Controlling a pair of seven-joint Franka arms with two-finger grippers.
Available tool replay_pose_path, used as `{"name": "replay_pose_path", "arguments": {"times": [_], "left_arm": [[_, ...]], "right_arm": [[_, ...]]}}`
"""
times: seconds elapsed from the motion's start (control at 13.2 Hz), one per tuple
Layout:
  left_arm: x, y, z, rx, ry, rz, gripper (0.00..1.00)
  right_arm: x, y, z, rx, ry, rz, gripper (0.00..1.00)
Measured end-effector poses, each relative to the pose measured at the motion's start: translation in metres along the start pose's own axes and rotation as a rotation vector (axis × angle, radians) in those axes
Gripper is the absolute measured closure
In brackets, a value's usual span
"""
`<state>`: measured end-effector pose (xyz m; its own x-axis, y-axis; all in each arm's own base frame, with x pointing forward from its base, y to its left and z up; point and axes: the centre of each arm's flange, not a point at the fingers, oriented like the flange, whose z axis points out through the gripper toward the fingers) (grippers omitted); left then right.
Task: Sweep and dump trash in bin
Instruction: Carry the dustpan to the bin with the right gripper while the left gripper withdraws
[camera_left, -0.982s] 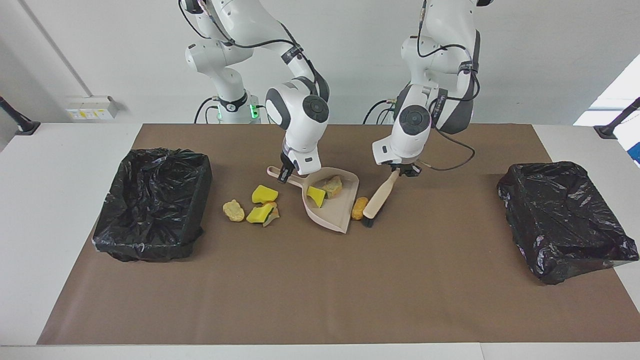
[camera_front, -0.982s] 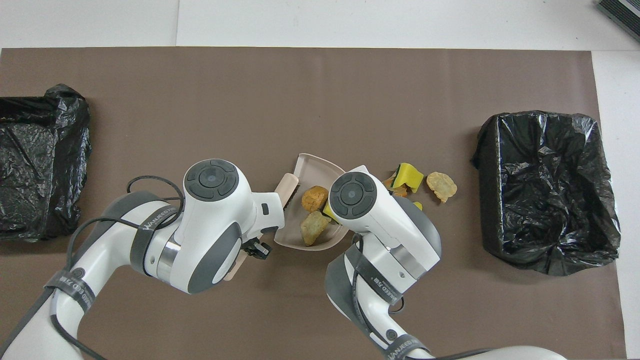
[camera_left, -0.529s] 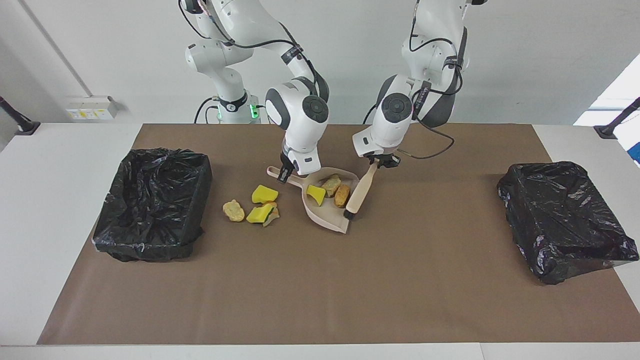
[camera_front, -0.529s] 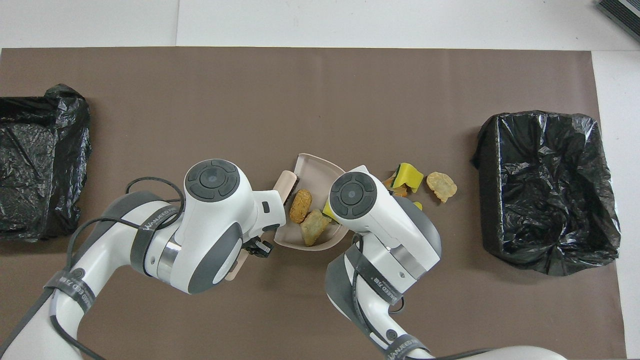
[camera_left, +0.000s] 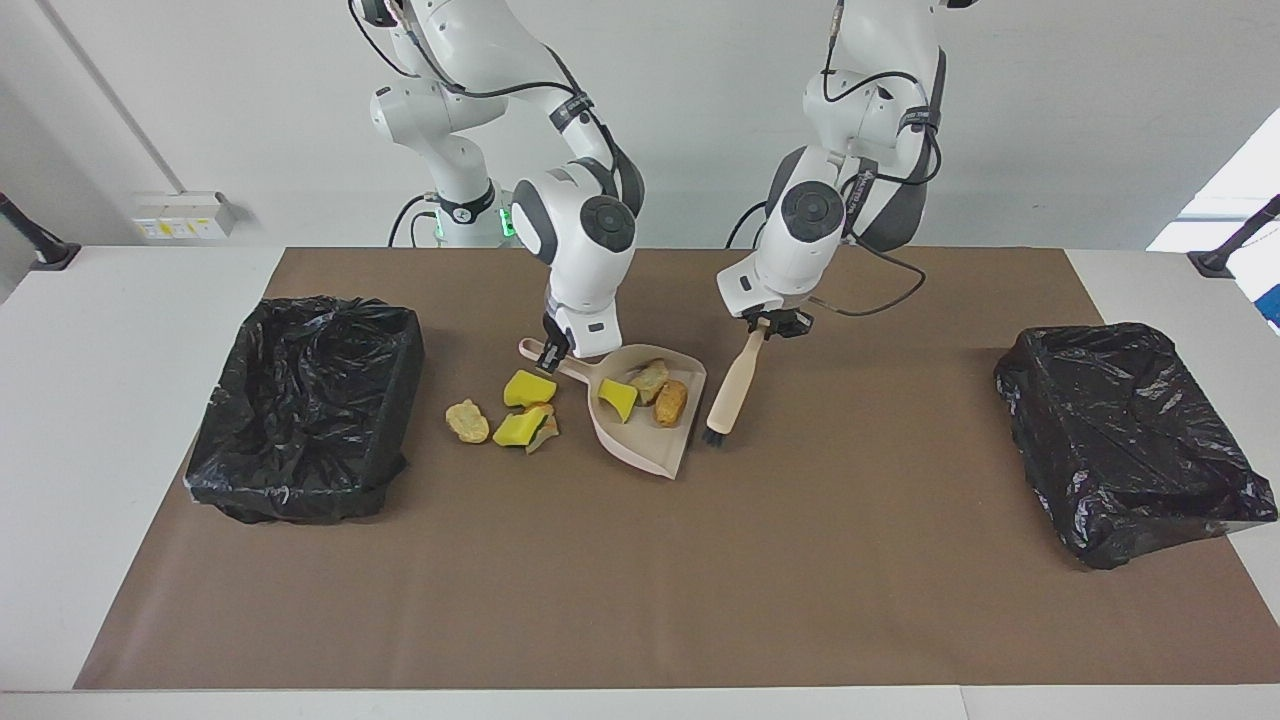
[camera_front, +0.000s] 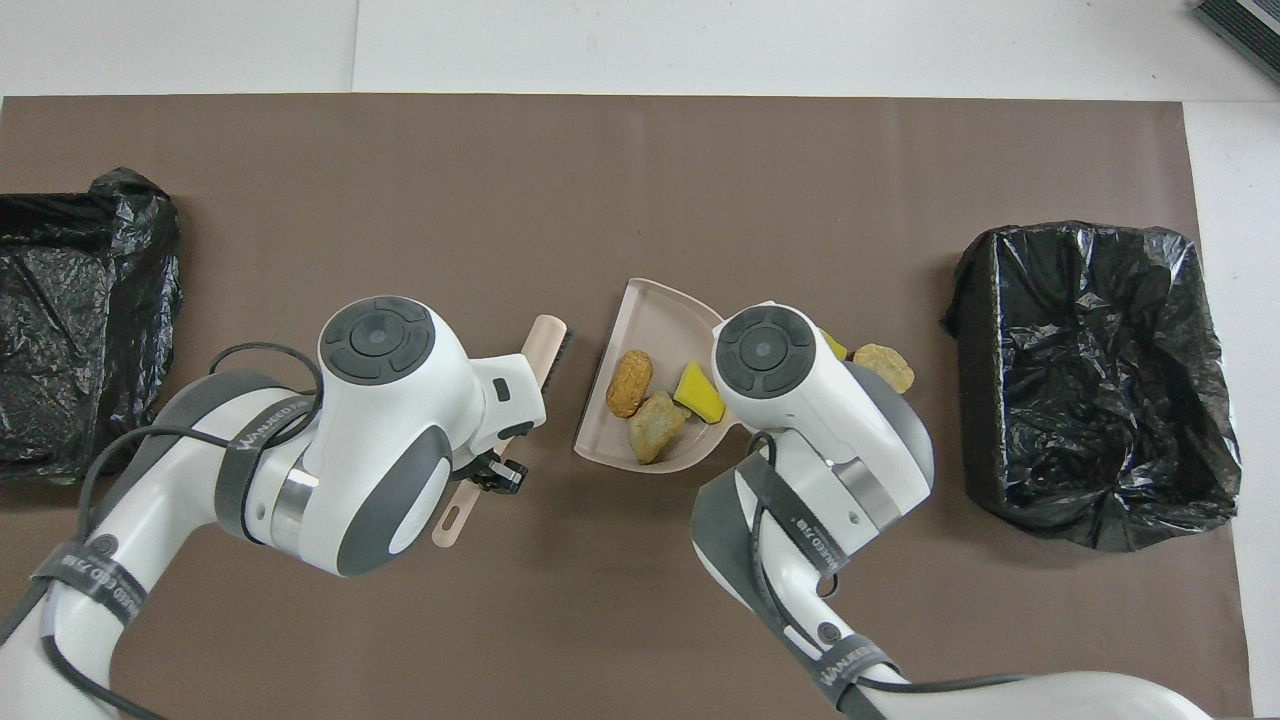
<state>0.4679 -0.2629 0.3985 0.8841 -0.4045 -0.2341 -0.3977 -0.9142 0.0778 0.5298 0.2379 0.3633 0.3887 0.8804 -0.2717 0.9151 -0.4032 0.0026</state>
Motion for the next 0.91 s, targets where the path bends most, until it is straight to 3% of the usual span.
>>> {"name": "replay_pose_path", "arguments": {"times": [0.23,0.45,0.76,0.91], "left_arm": [[-0.027,0.003,-0.008,0.005,-0.047,-0.159,0.74],[-0.075,0.046,0.025,0.05,-0.101,-0.229,0.74],[-0.151,0.115,0.066,0.106,-0.062,-0.293,0.74],[-0.175,0.144,0.073,0.074,-0.032,-0.324,0.74]], "right_arm": [[-0.044,0.039,-0.023,0.025,0.061,0.015,0.67],[-0.094,0.076,-0.054,0.04,0.065,-0.001,0.67],[-0.176,0.133,-0.08,0.042,0.09,0.004,0.67],[-0.236,0.165,-0.082,0.035,0.108,0.004,0.67]]}}
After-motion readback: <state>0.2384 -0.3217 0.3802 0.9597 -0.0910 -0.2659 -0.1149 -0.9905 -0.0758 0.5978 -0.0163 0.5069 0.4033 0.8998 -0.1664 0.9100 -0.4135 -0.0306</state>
